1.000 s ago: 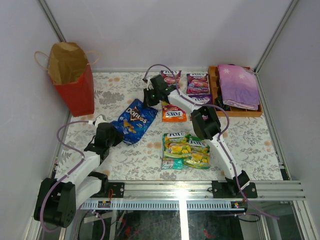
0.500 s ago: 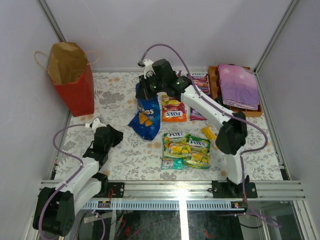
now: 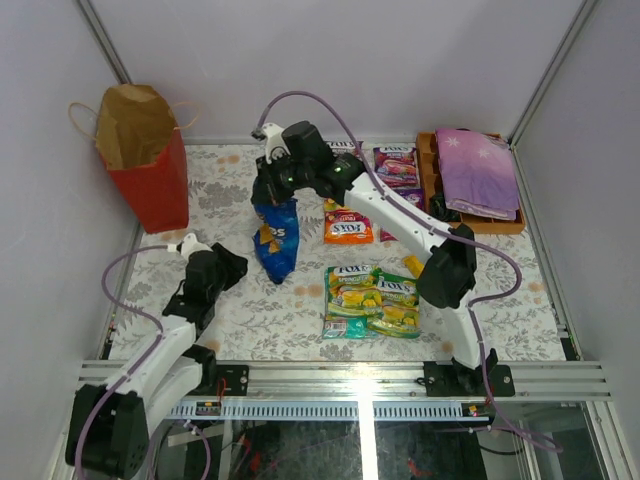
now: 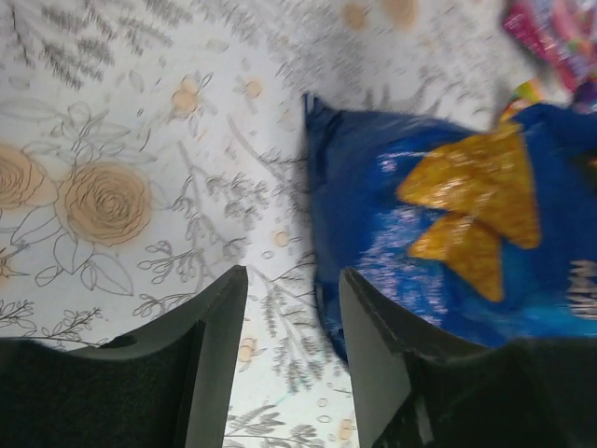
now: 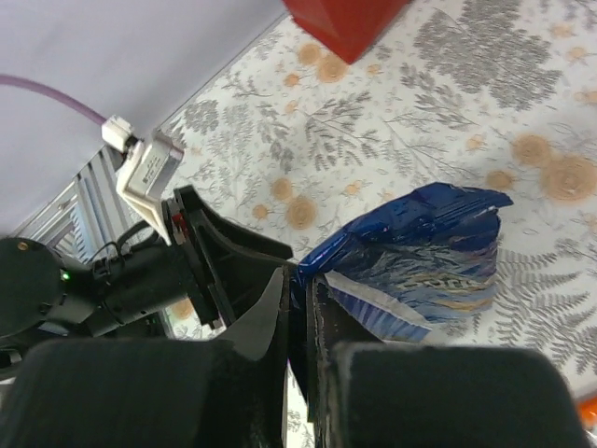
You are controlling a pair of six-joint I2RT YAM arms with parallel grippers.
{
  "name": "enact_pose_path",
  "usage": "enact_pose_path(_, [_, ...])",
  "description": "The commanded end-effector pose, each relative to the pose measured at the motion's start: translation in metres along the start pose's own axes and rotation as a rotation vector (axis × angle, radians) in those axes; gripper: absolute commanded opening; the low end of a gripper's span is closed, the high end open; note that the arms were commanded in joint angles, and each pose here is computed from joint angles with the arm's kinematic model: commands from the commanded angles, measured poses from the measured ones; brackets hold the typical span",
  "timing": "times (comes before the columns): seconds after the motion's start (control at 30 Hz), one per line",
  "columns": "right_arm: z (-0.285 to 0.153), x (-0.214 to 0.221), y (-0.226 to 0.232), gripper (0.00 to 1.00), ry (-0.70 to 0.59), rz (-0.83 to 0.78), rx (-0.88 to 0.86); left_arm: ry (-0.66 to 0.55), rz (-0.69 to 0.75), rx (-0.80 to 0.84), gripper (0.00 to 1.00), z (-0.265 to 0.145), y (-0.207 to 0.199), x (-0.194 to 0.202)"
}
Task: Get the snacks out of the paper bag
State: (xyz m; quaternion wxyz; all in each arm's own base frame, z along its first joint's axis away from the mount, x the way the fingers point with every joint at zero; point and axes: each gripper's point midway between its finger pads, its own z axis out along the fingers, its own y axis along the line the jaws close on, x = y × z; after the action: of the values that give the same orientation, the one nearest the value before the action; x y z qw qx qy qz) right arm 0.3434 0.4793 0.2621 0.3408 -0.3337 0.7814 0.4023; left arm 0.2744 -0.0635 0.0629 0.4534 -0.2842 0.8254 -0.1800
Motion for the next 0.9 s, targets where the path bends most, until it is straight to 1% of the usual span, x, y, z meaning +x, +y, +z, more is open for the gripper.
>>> enact_pose_path(0.0, [-0.026,-0.032,0.083,0.0,-0.091,-0.135,-0.153,-0.101,-0.015,0.096,0.46,-0.027,-0.04,-0.045])
enact_pose_path(0.17, [-0.04,-0.037,0.118,0.0,-0.107,-0.15,-0.282,-0.208,-0.02,0.174,0.49,-0.074,-0.069,-0.089])
enact_pose_path(0.27, [-0.047,-0.036,0.13,0.0,-0.099,-0.172,-0.355,-0.241,-0.008,0.16,0.49,-0.087,-0.07,-0.1])
enact_pose_path(0.33, [-0.045,-0.034,0.128,0.0,-0.086,-0.2,-0.354,-0.245,-0.001,0.144,0.49,-0.088,-0.066,-0.101])
enact_pose_path(0.4, [-0.04,-0.034,0.11,0.0,-0.079,-0.211,-0.327,-0.243,0.002,0.127,0.49,-0.086,-0.062,-0.099])
enact_pose_path(0.43, [-0.036,-0.033,0.097,0.0,-0.071,-0.192,-0.323,-0.238,0.005,0.12,0.49,-0.083,-0.061,-0.097])
enact_pose_path(0.5, [-0.027,-0.035,0.062,0.0,-0.064,-0.093,-0.339,-0.22,0.01,0.104,0.49,-0.077,-0.057,-0.092])
enact_pose_path(0.57, [-0.014,-0.041,0.013,0.0,-0.073,0.013,-0.312,-0.209,0.006,0.093,0.49,-0.07,-0.054,-0.088])
enact_pose_path(0.67, [0.009,-0.042,-0.069,0.01,-0.083,0.11,-0.17,-0.187,0.0,0.08,0.49,-0.059,-0.05,-0.08])
enact_pose_path(0.7, [0.014,-0.04,-0.092,0.09,-0.084,0.136,-0.13,-0.171,0.0,0.076,0.49,-0.055,-0.049,-0.076])
enact_pose_path(0.77, [0.017,-0.034,-0.119,0.54,-0.073,0.178,-0.1,-0.144,0.005,0.079,0.49,-0.05,-0.048,-0.068])
enact_pose_path(0.8, [0.016,-0.03,-0.125,0.71,-0.064,0.188,-0.094,-0.134,0.007,0.08,0.49,-0.048,-0.047,-0.065])
enact_pose_path(0.87, [0.009,-0.026,-0.124,0.96,-0.063,0.173,-0.082,-0.115,0.011,0.079,0.49,-0.043,-0.045,-0.058])
